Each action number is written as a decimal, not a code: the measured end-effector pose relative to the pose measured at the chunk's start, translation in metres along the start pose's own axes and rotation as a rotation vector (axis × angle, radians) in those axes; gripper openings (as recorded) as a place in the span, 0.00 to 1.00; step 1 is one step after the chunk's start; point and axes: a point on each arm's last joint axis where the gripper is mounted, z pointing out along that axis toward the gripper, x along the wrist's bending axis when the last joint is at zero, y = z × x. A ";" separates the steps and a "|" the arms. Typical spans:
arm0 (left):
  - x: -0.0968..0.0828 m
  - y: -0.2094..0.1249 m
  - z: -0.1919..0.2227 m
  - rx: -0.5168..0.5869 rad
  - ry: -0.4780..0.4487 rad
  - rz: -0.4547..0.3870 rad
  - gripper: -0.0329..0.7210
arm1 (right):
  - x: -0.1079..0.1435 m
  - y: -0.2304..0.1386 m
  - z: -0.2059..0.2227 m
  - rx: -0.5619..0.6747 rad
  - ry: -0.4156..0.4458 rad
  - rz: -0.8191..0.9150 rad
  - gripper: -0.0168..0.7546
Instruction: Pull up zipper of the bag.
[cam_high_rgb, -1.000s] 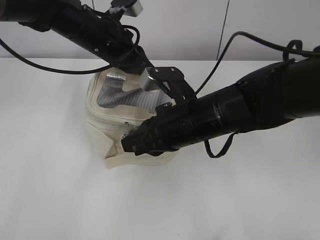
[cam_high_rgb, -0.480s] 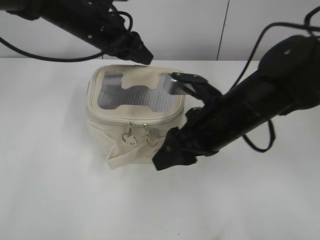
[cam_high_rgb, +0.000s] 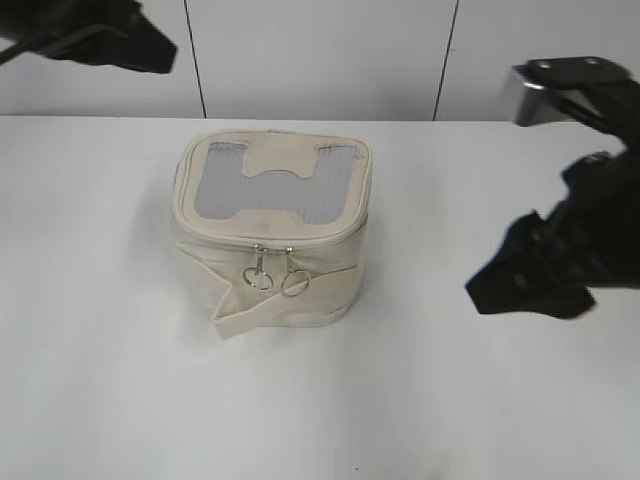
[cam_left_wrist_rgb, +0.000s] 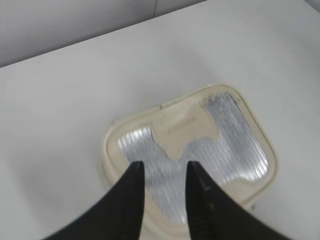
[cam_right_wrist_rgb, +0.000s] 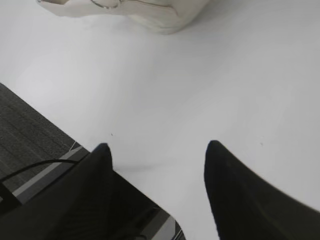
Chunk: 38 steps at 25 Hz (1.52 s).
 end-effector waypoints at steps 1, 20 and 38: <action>-0.005 -0.012 -0.017 0.001 0.025 0.002 0.34 | 0.001 -0.011 -0.011 -0.015 -0.016 -0.010 0.62; -0.075 -0.255 -0.220 -0.207 0.355 0.040 0.33 | 0.011 -0.187 -0.126 -0.390 -0.213 -0.133 0.62; -0.073 -0.249 -0.211 -0.295 0.330 0.033 0.33 | 0.006 -0.208 -0.135 -0.594 -0.260 -0.074 0.56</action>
